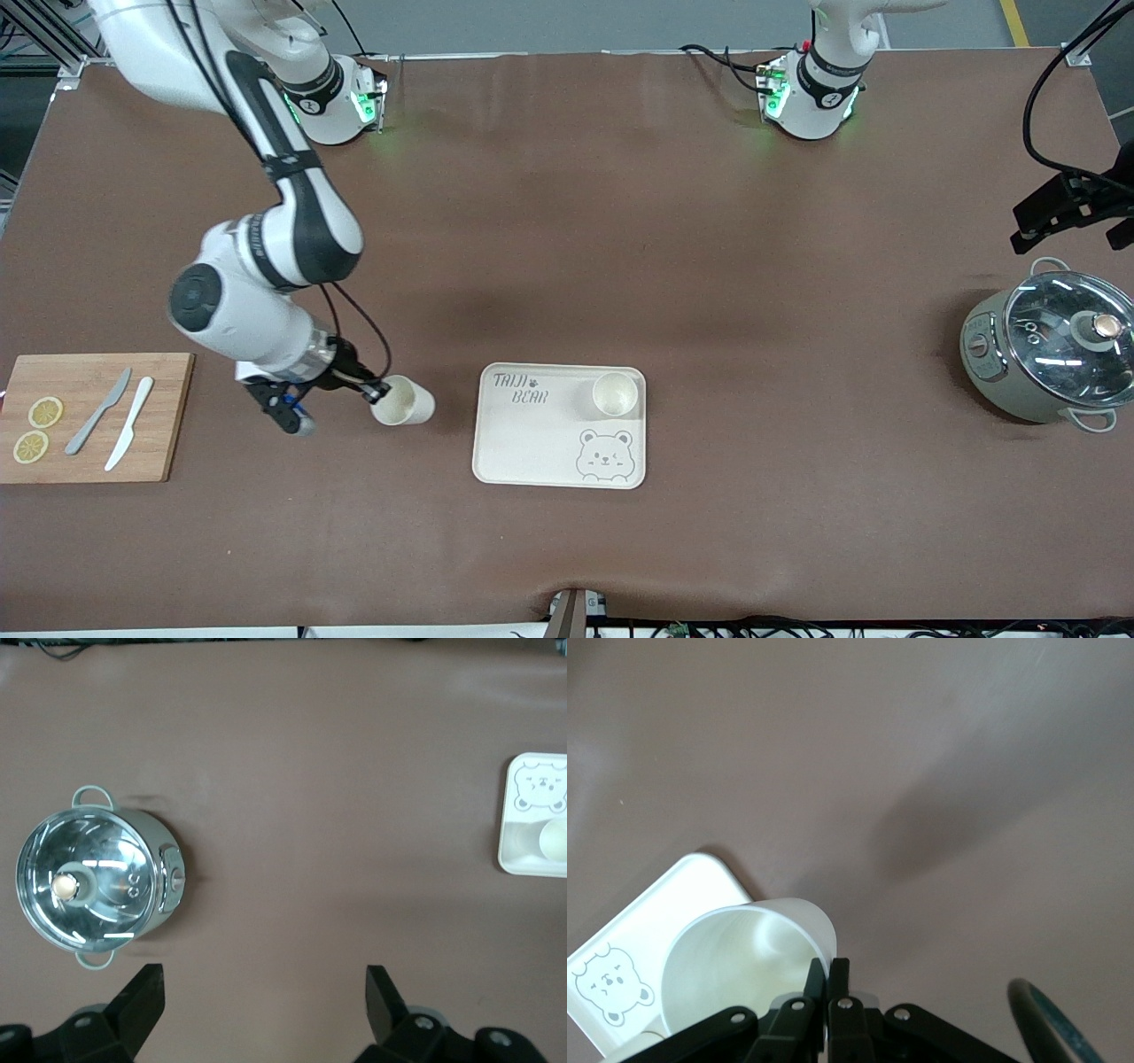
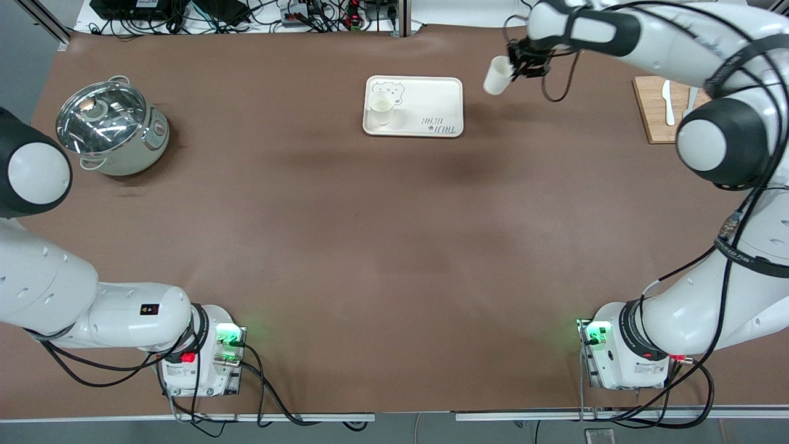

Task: Place white IKEA cup upright on tray with both arms
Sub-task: 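Carry the cup with the right gripper while the left gripper withdraws, then lower the cup onto the tray beside the first cup and open the right gripper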

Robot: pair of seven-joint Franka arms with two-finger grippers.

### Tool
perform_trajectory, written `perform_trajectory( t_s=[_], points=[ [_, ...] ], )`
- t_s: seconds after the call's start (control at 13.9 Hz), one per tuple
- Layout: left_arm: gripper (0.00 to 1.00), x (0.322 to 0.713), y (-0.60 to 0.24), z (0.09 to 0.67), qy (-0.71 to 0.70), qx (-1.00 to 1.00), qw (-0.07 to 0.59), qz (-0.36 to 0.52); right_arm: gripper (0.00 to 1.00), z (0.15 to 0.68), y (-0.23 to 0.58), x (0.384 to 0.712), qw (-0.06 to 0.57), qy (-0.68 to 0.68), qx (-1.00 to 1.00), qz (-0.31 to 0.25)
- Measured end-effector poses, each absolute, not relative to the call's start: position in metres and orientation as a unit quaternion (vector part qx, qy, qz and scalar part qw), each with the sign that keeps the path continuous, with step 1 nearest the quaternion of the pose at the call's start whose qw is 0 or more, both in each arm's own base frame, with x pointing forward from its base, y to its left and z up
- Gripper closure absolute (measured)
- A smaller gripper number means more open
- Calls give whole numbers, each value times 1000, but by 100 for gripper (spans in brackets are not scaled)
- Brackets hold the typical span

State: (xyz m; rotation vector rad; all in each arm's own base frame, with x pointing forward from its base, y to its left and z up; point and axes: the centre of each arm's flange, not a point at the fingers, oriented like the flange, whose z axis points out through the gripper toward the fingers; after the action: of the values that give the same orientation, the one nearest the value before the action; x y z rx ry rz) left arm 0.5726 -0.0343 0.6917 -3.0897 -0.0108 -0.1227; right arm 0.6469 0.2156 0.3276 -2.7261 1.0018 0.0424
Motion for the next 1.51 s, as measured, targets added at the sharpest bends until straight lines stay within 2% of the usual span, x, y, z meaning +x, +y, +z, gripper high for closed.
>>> perform_trajectory(
  t_s=[0.5, 0.79, 1.01, 1.3, 1.51],
  points=[
    [0, 563, -38, 688, 1, -1000, 27, -14, 97, 282, 321, 630, 124, 404, -906, 22],
    [0, 562, -25, 683, 13, -1000, 27, -3, 97, 264, 330, 626, 114, 403, -907, 27],
    [0, 542, -23, 686, 15, -999, 29, 1, 97, 257, 331, 625, 103, 404, -909, 23],
    [0, 518, -16, 681, 13, -999, 31, -12, 89, 249, 337, 620, 78, 401, -913, 7],
    [0, 516, -12, 674, 12, -999, 31, -35, 81, 248, 338, 619, 77, 401, -913, 7]
  ],
)
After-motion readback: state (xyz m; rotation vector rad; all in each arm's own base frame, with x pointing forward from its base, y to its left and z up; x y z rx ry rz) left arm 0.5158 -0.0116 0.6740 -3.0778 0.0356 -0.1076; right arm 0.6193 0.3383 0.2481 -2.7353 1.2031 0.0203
